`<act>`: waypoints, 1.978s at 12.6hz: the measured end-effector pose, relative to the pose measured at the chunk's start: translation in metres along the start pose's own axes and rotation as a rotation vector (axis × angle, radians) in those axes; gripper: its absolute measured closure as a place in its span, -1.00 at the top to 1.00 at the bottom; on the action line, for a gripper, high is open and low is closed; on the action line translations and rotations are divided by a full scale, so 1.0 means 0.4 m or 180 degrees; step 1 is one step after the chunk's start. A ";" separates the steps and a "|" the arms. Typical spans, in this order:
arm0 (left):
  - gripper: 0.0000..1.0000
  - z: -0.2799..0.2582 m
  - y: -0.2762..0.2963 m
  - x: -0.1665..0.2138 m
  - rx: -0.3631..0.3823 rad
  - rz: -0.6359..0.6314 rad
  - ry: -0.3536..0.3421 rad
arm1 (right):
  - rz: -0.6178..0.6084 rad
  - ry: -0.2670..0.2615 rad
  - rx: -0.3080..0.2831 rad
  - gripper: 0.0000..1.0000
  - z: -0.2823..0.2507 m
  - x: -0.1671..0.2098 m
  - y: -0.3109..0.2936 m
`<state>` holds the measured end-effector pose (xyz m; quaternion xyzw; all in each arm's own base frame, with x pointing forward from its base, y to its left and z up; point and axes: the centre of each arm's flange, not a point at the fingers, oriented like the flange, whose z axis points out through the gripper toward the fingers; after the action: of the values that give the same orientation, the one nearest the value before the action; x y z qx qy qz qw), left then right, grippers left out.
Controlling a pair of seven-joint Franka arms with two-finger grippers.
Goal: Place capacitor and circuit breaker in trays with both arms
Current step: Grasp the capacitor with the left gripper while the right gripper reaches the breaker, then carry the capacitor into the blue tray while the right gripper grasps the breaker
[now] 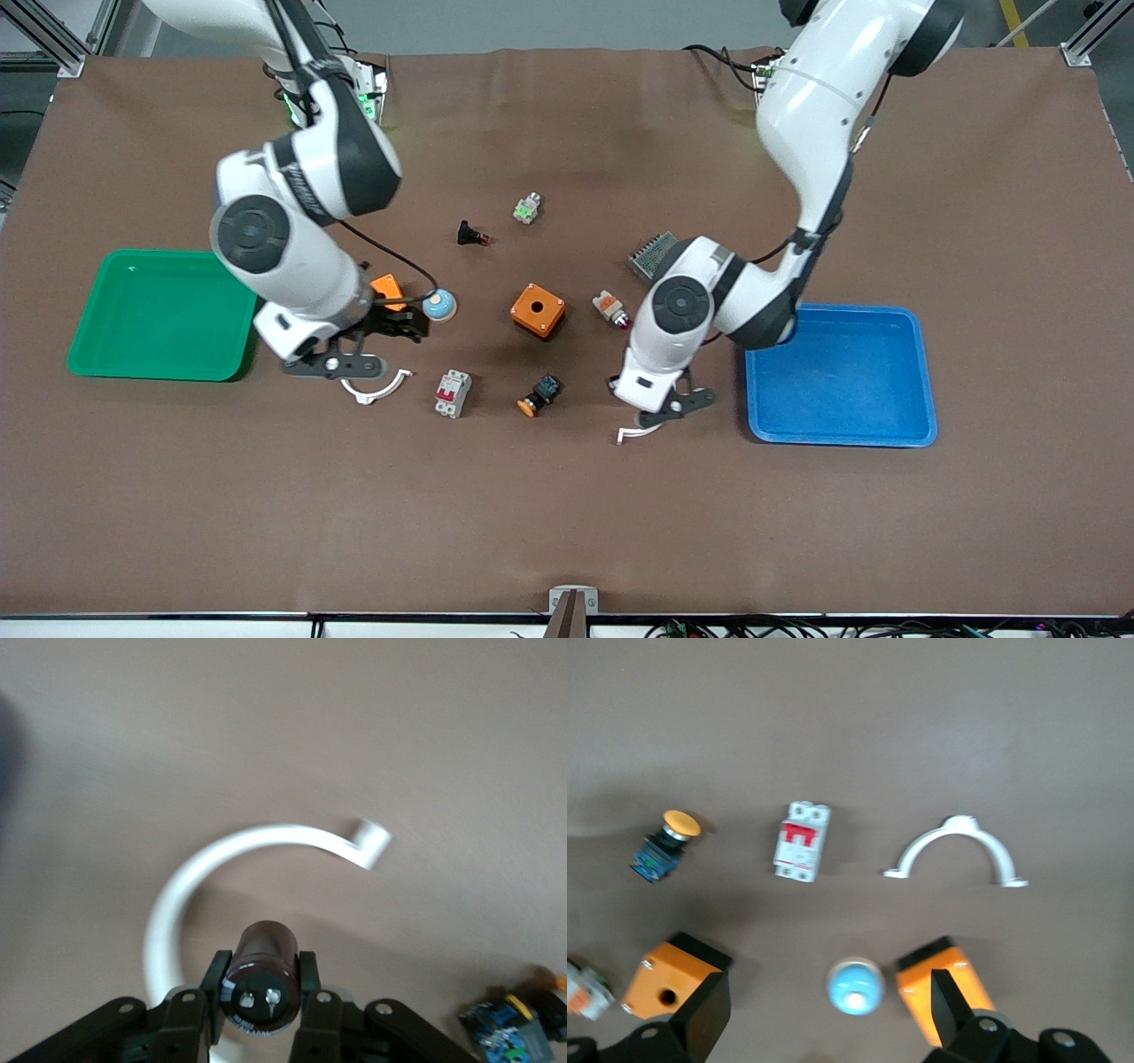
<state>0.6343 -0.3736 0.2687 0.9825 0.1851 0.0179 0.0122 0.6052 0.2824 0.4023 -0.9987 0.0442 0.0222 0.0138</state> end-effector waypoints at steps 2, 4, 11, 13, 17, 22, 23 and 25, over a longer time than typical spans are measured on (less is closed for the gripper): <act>-0.30 -0.092 -0.121 0.086 0.0165 -0.0120 -0.0051 | 0.0175 0.0043 -0.0020 1.00 0.100 -0.013 -0.082; -0.30 -0.113 -0.267 0.143 0.0316 -0.0144 -0.0095 | 0.0326 0.0068 -0.0058 1.00 0.204 -0.004 -0.113; -0.30 0.042 -0.782 0.289 0.0380 0.0004 -0.0339 | 0.0552 0.0153 -0.0024 1.00 0.374 0.080 -0.072; -0.30 0.108 -0.862 0.302 0.0330 0.0027 -0.0340 | 0.0576 0.0118 -0.0032 1.00 0.413 0.082 -0.070; -0.24 0.163 -0.878 0.298 0.0304 0.0098 -0.0394 | 0.0596 0.0128 -0.0038 0.99 0.465 0.086 -0.066; 0.62 -0.035 -0.854 0.347 0.0278 0.0303 -0.0215 | 0.0646 0.0085 -0.0080 0.22 0.499 0.093 -0.045; 0.84 -0.144 -0.855 0.360 0.0293 0.0388 -0.0166 | 0.0638 0.0088 -0.0074 -0.04 0.497 0.093 -0.049; 1.00 -0.378 -0.859 0.358 0.0301 0.0637 0.0000 | 0.0617 0.0124 -0.0044 -0.21 0.481 0.096 -0.064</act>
<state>0.6368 0.0011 0.4136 0.9955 0.0867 0.0103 -0.0361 0.6376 0.3103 0.2092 -0.9900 0.1407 0.0043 0.0038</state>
